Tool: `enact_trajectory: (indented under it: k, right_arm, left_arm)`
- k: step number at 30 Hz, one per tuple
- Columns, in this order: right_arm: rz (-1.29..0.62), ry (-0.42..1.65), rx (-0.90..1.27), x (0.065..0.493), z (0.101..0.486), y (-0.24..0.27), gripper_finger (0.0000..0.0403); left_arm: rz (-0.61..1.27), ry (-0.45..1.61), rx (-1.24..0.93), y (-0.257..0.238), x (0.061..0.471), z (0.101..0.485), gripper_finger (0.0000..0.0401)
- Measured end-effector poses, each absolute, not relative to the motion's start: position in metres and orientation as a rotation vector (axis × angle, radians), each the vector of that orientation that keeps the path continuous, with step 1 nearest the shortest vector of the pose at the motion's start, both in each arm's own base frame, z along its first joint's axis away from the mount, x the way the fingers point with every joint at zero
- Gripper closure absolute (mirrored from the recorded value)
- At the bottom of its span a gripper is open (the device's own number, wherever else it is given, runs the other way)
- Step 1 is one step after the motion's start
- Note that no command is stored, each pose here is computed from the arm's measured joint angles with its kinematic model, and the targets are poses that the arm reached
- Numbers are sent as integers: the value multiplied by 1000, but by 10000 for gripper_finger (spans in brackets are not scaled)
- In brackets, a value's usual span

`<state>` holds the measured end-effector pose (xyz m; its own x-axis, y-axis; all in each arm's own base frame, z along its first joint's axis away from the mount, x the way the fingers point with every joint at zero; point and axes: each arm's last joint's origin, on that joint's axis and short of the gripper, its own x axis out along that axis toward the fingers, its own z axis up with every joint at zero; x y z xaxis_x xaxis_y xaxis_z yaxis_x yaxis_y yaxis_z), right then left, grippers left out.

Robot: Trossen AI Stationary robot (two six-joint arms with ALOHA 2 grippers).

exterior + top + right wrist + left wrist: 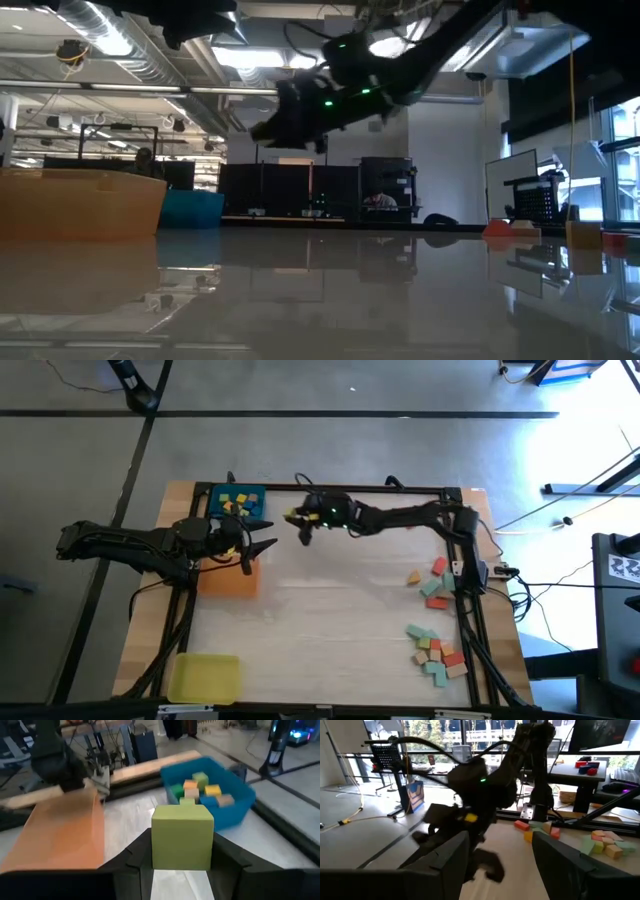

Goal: Sort blocks by size
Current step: Put the light green cube block into the blue bin

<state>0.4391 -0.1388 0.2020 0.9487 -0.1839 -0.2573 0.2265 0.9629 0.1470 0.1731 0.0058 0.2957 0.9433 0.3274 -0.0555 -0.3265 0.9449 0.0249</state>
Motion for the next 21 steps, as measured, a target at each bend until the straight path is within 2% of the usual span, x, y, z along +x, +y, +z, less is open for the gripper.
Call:
enact_trajectory:
  k: [12,21]
  right_arm:
    - [-201,149,127,515,216,-181,265]
    - [-221,90,96,554,202,-203,265]
  left_arm:
    - [333,52,18,6,173,296,196]
    - [333,57,37,6,173,296,196]
